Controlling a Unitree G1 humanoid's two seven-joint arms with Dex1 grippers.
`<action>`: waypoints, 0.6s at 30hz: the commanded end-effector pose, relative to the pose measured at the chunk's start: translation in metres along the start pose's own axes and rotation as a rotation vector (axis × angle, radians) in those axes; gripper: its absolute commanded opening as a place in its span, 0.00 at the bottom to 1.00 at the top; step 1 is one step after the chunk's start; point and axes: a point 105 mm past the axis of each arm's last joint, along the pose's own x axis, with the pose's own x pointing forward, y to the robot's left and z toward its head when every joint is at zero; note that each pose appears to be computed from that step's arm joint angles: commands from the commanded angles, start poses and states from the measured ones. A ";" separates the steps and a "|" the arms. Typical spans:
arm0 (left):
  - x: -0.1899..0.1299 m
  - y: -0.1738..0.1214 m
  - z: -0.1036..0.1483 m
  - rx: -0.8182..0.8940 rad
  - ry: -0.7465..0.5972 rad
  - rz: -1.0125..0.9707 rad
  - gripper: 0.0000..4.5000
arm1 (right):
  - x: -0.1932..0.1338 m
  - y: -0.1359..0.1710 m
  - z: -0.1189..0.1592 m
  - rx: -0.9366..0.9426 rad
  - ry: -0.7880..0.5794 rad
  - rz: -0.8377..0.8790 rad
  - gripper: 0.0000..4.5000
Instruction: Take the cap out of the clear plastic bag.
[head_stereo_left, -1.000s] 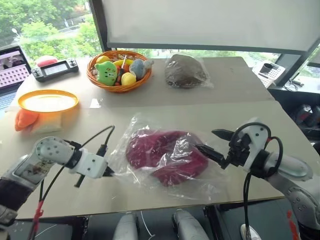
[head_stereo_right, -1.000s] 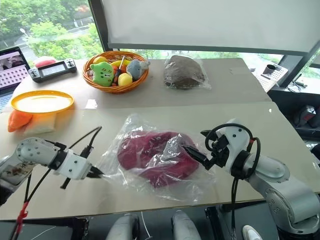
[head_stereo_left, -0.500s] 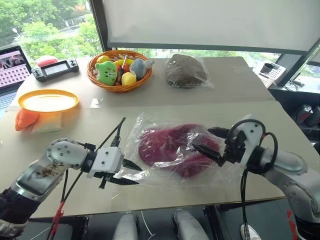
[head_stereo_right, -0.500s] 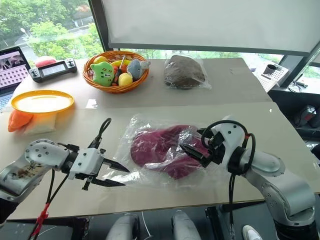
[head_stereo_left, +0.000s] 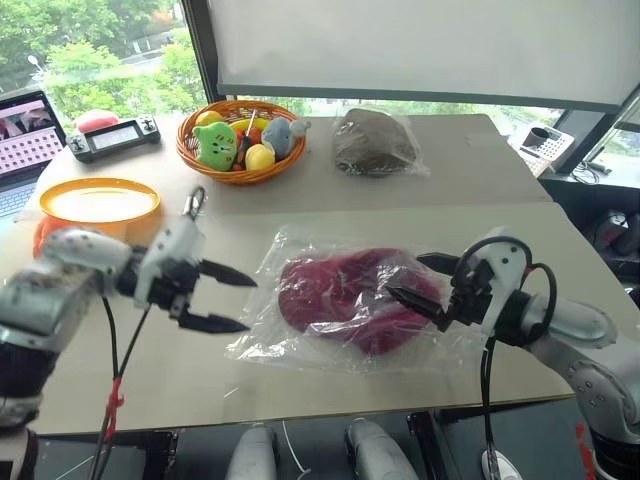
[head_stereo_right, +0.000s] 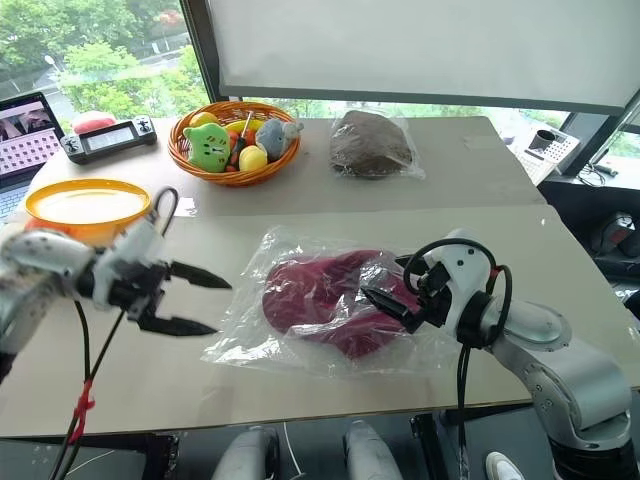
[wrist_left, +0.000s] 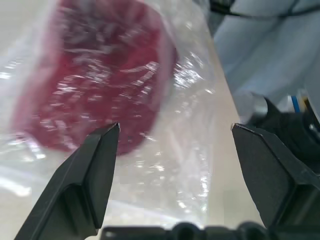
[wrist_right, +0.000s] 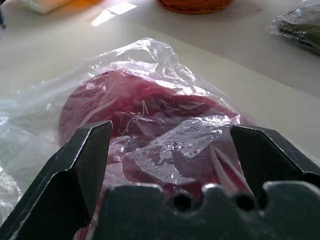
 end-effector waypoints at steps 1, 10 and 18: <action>0.000 0.032 -0.008 0.012 0.005 0.096 0.85 | -0.020 0.057 0.032 -0.077 -0.093 0.364 1.00; 0.029 0.054 -0.008 0.054 -0.005 0.074 0.85 | 0.025 0.100 0.014 -0.111 -0.027 0.698 1.00; 0.009 0.048 -0.015 0.023 0.015 0.062 0.85 | 0.085 0.126 -0.007 -0.135 0.006 0.802 1.00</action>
